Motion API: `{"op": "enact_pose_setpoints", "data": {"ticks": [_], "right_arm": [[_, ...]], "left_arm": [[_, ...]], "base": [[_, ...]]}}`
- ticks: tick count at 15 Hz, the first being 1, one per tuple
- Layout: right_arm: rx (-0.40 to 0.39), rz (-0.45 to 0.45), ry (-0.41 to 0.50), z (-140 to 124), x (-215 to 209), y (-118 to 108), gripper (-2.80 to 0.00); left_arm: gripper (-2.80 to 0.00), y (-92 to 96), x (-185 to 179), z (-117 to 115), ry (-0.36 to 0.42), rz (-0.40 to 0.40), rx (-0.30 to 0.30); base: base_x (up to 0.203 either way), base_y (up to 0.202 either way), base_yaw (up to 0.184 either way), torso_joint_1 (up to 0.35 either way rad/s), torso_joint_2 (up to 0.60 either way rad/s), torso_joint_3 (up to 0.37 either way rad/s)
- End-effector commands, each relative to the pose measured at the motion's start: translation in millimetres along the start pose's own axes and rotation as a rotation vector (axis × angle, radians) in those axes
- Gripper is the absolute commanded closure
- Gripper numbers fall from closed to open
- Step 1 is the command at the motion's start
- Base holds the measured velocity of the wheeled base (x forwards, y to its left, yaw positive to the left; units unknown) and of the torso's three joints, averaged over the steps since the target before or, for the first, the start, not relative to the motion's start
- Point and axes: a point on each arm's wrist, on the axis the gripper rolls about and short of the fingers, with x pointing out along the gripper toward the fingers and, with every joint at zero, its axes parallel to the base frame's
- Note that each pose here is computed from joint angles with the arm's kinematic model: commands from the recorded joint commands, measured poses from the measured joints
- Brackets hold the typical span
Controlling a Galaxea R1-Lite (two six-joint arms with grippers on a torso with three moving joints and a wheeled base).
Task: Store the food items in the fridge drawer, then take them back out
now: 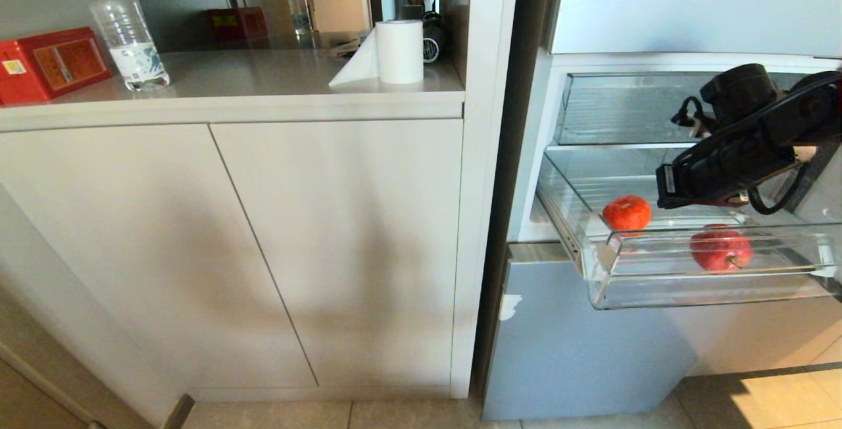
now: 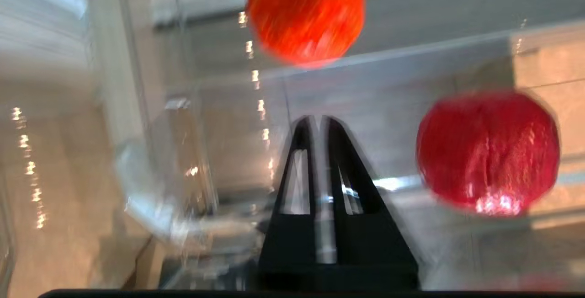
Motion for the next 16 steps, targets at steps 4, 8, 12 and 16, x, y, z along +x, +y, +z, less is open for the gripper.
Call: {"op": "enact_pose_setpoints", "data": {"ticks": [4,8,12,16], "right_arm": [[-0.012,-0.028,0.012,3.5,24.3,0.3,-2.8],[-0.014,-0.024,-0.016,4.8,47.2,1.6,-2.8],[-0.015,-0.016,-0.036,4.5,66.8,4.0,-2.8],[-0.015,-0.009,-0.057,3.5,85.3,6.2,-2.8]], "left_arm": [[0.0,0.0,0.2,-0.4,0.002,0.0,0.0],[0.0,0.0,0.2,-0.4,0.002,0.0,0.0],[0.0,0.0,0.2,-0.4,0.002,0.0,0.0],[0.0,0.0,0.2,-0.4,0.002,0.0,0.0]], "base": [[0.0,0.0,0.0,0.0,0.0,0.0],[0.0,0.0,0.0,0.0,0.0,0.0],[0.0,0.0,0.0,0.0,0.0,0.0],[0.0,0.0,0.0,0.0,0.0,0.0]]}}
